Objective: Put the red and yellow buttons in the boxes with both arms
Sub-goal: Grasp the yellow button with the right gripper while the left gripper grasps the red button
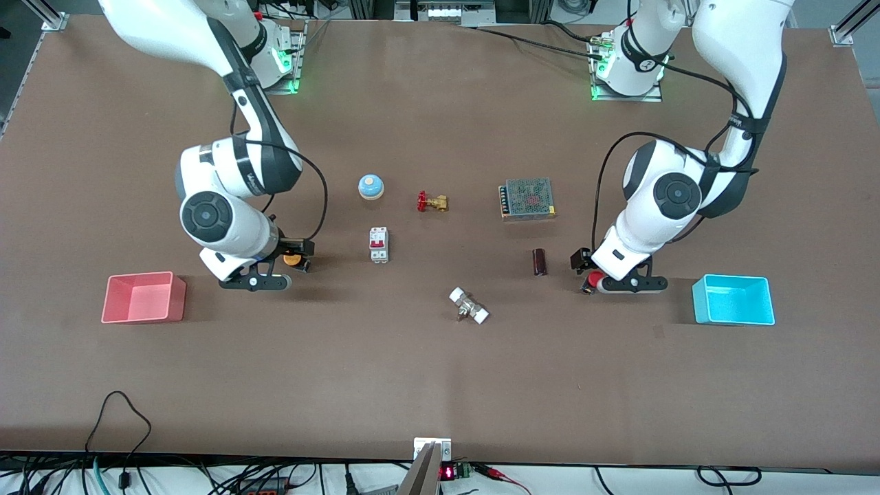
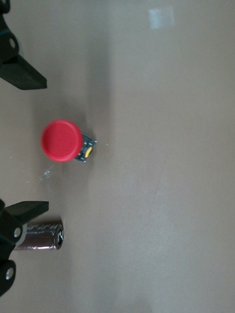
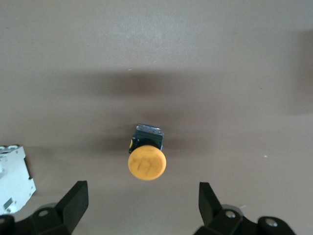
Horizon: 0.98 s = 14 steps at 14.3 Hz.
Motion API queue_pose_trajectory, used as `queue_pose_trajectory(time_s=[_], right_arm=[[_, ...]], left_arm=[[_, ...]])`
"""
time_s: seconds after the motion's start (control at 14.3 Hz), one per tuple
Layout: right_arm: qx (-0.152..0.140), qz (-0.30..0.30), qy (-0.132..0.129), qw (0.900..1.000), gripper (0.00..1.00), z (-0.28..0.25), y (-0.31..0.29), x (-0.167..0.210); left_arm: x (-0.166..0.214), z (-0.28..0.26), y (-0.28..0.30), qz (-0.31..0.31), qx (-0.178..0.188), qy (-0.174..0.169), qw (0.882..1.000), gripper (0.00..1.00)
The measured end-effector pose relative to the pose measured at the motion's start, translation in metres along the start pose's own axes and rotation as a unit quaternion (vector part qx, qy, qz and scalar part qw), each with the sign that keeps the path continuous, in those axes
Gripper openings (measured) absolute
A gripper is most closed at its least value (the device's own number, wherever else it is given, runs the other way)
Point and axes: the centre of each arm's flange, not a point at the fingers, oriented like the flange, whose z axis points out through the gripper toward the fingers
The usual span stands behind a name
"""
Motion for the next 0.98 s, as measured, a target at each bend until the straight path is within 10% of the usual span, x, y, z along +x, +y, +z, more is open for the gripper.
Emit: queue_pose_trajectory(time_s=[0.98], right_arm=[[-0.011, 0.057, -0.015, 0.998, 1.0, 0.061, 0.004, 0.012]], left_arm=[[0.007, 0.059, -0.02, 0.075, -0.005, 0.011, 0.997, 1.0]])
